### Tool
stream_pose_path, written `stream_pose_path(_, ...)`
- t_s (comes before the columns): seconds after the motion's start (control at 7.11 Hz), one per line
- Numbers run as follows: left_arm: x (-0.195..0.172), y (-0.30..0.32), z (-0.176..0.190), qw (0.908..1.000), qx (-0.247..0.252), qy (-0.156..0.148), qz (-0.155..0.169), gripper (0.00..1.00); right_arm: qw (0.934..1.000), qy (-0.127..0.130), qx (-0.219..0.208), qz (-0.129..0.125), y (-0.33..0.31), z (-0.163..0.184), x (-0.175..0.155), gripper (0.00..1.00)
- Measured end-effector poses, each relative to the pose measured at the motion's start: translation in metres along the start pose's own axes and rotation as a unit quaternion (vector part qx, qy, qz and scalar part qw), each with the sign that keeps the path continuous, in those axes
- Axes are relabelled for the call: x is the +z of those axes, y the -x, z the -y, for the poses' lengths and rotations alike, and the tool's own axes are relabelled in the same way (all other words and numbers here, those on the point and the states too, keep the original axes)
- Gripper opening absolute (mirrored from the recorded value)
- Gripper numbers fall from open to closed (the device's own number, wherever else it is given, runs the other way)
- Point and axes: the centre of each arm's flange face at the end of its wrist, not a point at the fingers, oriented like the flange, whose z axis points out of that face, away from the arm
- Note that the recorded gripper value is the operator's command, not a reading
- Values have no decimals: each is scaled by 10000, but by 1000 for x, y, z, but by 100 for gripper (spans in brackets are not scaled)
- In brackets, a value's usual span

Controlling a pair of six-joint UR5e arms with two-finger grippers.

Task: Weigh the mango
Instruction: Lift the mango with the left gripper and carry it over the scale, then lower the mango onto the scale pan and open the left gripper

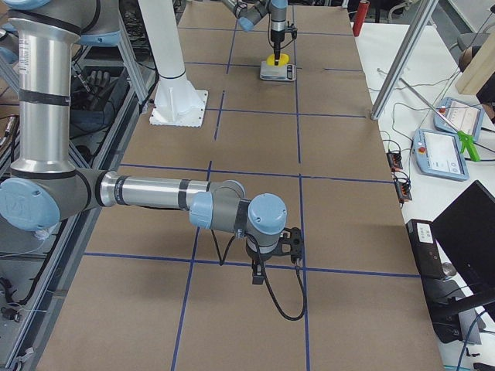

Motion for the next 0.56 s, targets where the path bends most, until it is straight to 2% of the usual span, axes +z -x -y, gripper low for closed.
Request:
stream_pose_path(0.14, 11, 1, -2, 10000, -4, 10, -46, 5, 10000, -1, -2, 0, 0, 0, 0, 100)
stream_pose_path(0.28, 15, 3, -3, 10000, -1, 16, -60, 99, 10000, -3, -8, 0, 0, 0, 0, 100)
stream_pose_path(0.56, 14, 3, -4, 10000, 30, 1, -80, 100, 10000, -3, -11, 0, 0, 0, 0, 100)
